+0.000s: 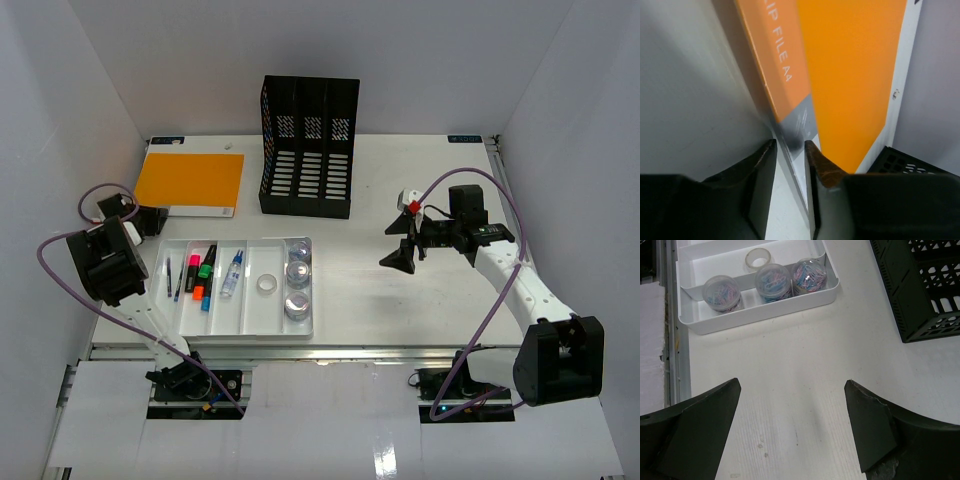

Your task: Organize the desk

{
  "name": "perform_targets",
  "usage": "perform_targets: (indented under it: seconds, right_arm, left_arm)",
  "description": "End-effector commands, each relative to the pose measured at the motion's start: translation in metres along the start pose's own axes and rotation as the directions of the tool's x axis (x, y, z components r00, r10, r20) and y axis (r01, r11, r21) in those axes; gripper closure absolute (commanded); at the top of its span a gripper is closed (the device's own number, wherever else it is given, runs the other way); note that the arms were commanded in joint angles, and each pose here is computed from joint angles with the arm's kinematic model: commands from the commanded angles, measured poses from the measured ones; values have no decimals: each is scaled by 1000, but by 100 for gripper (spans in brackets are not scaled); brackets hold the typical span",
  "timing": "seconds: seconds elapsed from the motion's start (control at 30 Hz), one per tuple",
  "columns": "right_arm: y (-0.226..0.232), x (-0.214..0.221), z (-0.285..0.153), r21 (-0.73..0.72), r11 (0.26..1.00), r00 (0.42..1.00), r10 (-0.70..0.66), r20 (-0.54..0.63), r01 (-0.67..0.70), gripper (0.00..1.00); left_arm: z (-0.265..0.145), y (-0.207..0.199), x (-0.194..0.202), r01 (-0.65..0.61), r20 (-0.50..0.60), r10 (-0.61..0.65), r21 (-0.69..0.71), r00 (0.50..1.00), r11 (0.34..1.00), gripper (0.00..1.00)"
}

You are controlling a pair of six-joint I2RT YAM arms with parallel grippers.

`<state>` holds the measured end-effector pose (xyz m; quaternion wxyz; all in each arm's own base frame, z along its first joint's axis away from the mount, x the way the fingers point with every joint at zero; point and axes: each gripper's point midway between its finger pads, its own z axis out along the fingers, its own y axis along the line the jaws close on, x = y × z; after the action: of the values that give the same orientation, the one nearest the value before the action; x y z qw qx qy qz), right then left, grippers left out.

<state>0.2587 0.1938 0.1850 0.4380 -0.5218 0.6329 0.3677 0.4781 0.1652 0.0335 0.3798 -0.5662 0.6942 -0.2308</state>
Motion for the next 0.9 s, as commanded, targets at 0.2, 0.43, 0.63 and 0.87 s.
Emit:
perform_targets:
  seconds: [0.2, 0.43, 0.63, 0.87]
  right_arm:
    - [1, -7, -2, -21, 999, 999, -26, 43, 27, 9]
    - [6, -9, -3, -43, 999, 998, -28, 57, 30, 8]
    - [15, -12, 2, -87, 995, 997, -35, 72, 41, 8]
    - [26, -28, 50, -142, 974, 984, -179, -10, 176, 8]
  left_arm:
    - [0, 11, 20, 23, -51, -20, 44, 998, 999, 94]
    - [-20, -33, 5, -27, -26, 32, 168, 999, 985, 100]
    - [-48, -65, -11, -32, 13, 30, 244, 999, 969, 100]
    - [-64, -72, -15, -26, 16, 23, 267, 1000, 963, 100]
